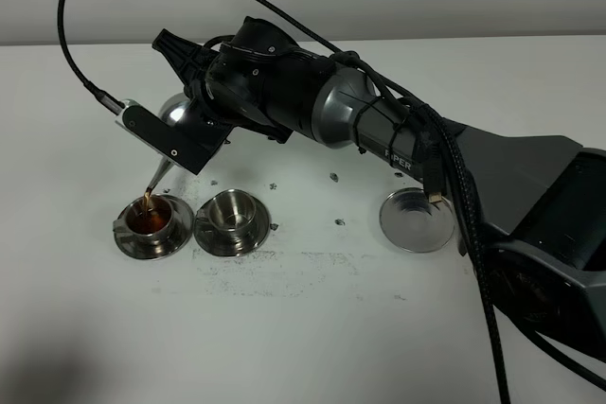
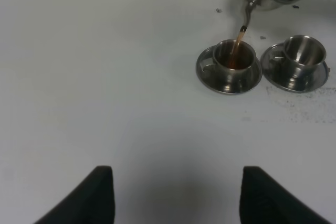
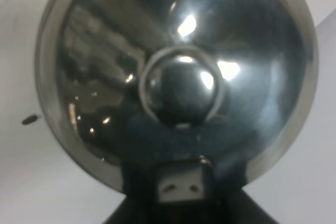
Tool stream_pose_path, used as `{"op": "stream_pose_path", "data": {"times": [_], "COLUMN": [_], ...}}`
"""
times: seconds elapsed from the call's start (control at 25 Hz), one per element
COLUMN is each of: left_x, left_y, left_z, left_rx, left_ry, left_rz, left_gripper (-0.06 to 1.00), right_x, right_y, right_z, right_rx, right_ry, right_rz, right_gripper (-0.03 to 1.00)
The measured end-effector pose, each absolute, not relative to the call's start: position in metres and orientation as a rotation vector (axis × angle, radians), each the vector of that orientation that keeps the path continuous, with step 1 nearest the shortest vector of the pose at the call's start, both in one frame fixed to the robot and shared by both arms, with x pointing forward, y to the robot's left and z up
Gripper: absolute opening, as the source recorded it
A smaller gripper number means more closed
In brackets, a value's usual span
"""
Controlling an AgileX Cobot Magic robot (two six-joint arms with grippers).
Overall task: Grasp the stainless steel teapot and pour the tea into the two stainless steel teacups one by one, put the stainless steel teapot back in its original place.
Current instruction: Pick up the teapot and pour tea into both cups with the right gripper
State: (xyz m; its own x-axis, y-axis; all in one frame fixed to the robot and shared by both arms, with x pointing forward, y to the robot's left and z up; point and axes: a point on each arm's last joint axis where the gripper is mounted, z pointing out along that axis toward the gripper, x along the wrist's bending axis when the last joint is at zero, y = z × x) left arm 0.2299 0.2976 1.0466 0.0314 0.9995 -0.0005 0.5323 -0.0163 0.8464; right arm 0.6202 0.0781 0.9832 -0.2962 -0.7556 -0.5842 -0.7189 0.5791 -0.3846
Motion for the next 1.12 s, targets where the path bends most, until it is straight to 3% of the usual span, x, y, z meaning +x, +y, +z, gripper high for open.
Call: {"op": "stream_pose_path", "data": {"times": [1.12], "left_x": [0.2299], "left_y": [0.2976], "left_z": [1.0466], "left_rx": [1.630], "left_ry": [1.580], "left_rz": [0.872], "left_gripper": [0.51], "right_x": [0.6227], "right_y": [0.0768], "right_z": [0.9848], "right_rx": [-1.218], "right_ry": [2.003], "right_rz": [-0.126], "right_gripper": [0.21]}}
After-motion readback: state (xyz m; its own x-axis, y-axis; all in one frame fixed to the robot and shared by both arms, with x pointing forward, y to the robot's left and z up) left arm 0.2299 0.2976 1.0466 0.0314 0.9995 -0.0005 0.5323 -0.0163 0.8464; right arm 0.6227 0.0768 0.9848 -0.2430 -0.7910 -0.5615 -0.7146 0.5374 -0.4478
